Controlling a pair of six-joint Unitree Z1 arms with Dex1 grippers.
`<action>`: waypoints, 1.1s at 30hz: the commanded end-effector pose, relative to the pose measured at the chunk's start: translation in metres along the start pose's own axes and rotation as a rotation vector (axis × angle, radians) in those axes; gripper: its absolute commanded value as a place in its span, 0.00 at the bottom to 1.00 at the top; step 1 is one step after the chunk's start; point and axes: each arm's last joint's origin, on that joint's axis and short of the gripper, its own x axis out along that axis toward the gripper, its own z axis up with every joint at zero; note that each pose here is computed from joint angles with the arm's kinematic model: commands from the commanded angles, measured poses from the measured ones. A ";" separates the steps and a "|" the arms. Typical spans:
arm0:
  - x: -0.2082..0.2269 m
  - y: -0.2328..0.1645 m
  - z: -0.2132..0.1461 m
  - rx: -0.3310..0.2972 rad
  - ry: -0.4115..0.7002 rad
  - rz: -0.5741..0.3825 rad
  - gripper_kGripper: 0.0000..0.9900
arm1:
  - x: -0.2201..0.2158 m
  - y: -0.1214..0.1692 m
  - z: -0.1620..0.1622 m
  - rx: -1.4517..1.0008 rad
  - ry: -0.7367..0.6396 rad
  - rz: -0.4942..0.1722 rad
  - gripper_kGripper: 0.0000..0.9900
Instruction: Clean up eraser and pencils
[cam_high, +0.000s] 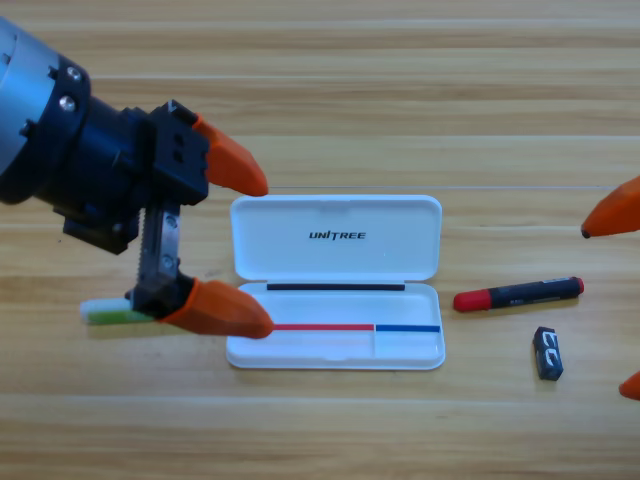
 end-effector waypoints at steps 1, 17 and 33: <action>0.002 -0.006 -0.001 0.018 0.016 -0.020 1.00 | 0.014 0.001 -0.006 0.005 0.039 0.019 0.99; -0.007 -0.006 -0.007 0.083 0.058 0.016 1.00 | -0.001 0.001 -0.018 0.176 0.018 -0.184 1.00; -0.016 0.114 -0.075 0.111 0.437 0.147 1.00 | 0.060 -0.081 -0.031 0.853 0.481 -0.482 0.99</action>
